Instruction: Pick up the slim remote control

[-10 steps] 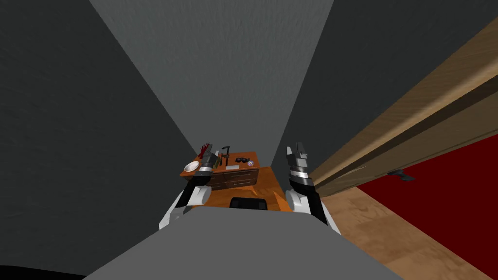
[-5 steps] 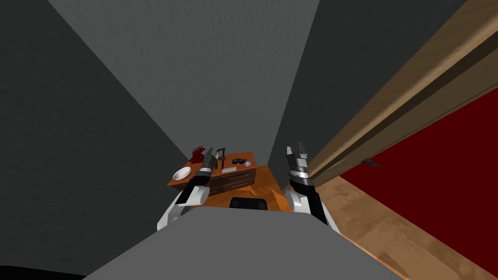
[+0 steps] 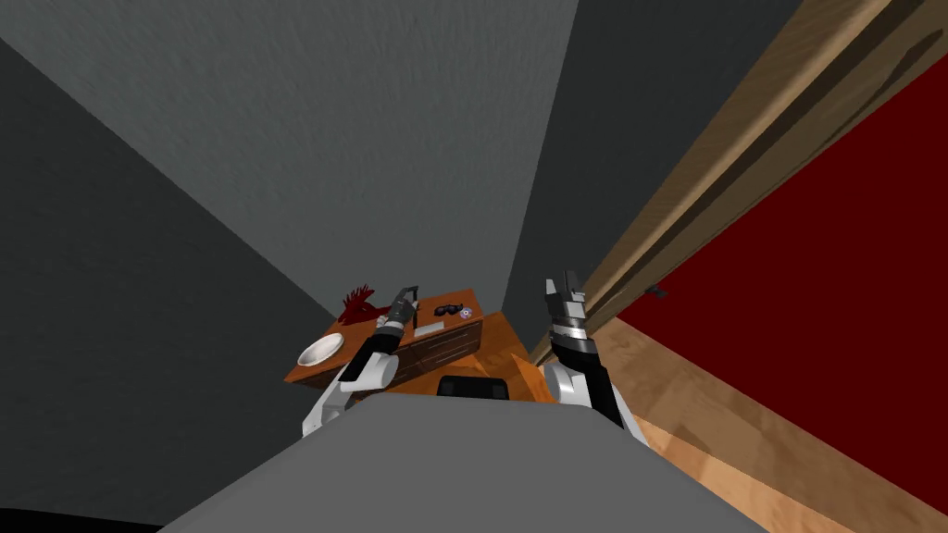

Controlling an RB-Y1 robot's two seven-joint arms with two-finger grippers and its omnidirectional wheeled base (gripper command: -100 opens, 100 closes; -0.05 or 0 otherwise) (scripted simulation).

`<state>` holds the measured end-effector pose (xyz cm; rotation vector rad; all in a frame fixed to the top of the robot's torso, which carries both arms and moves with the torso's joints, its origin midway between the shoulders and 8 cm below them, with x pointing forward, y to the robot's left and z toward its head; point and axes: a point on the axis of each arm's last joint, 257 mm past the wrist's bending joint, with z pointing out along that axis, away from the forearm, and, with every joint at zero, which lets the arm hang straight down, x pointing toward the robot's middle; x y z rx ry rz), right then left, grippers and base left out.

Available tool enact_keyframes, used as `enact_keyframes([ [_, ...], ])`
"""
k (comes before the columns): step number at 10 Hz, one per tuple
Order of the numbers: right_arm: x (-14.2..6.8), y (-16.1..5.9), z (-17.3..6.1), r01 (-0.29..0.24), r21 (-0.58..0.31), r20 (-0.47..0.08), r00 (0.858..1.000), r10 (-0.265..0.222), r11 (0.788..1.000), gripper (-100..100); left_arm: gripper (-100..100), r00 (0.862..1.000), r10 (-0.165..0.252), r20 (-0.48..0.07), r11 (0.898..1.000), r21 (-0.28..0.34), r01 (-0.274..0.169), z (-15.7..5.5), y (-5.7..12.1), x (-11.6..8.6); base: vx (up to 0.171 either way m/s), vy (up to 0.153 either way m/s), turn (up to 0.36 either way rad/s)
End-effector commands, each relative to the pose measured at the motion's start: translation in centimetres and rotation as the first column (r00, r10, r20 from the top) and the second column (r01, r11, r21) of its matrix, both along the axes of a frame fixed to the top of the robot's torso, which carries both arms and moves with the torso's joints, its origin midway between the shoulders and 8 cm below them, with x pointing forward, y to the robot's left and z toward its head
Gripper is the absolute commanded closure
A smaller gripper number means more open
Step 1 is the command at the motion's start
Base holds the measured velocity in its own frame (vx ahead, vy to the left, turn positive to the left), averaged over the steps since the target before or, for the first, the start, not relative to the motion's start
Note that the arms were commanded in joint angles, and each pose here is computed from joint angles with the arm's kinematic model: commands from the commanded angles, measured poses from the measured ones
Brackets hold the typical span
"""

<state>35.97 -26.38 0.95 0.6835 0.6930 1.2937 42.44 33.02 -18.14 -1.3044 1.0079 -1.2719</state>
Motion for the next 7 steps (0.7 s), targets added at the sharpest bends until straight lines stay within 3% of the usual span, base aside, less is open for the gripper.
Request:
enact_keyframes([
  [1, 0.0, 0.0, 0.0, 0.000, 0.000, 0.000, 1.000, 0.000, 1.000, 0, -100, 0.999, 0.003, -0.046, 1.000, -0.020, -0.004, -1.6, 0.6, 0.0, 0.012, 0.043, -0.145],
  [2, 0.0, 0.0, 0.0, 0.000, 0.000, 0.000, 1.000, 0.000, 1.000, 0, -100, 0.995, 0.009, -0.101, 0.998, -0.055, -0.015, -3.7, 1.3, 0.0, 0.017, 0.043, -0.210],
  [3, 0.0, 0.0, 0.0, 0.000, 0.000, 0.000, 1.000, 0.000, 1.000, 0, -100, 0.994, 0.009, -0.113, 0.998, -0.057, -0.015, -4.0, 1.3, -0.1, 0.012, 0.041, -0.205],
  [4, 0.0, 0.0, 0.0, 0.000, 0.000, 0.000, 1.000, 0.000, 1.000, 0, -100, 0.986, 0.015, -0.166, 0.995, -0.091, -0.030, -6.1, 2.0, -0.2, 0.012, 0.045, -0.336],
  [7, 0.0, 0.0, 0.0, 0.000, 0.000, 0.000, 1.000, 0.000, 1.000, 0, -100, 0.968, 0.019, -0.251, 0.990, -0.128, -0.052, -8.9, 2.7, -0.6, 0.004, 0.046, -0.192],
])
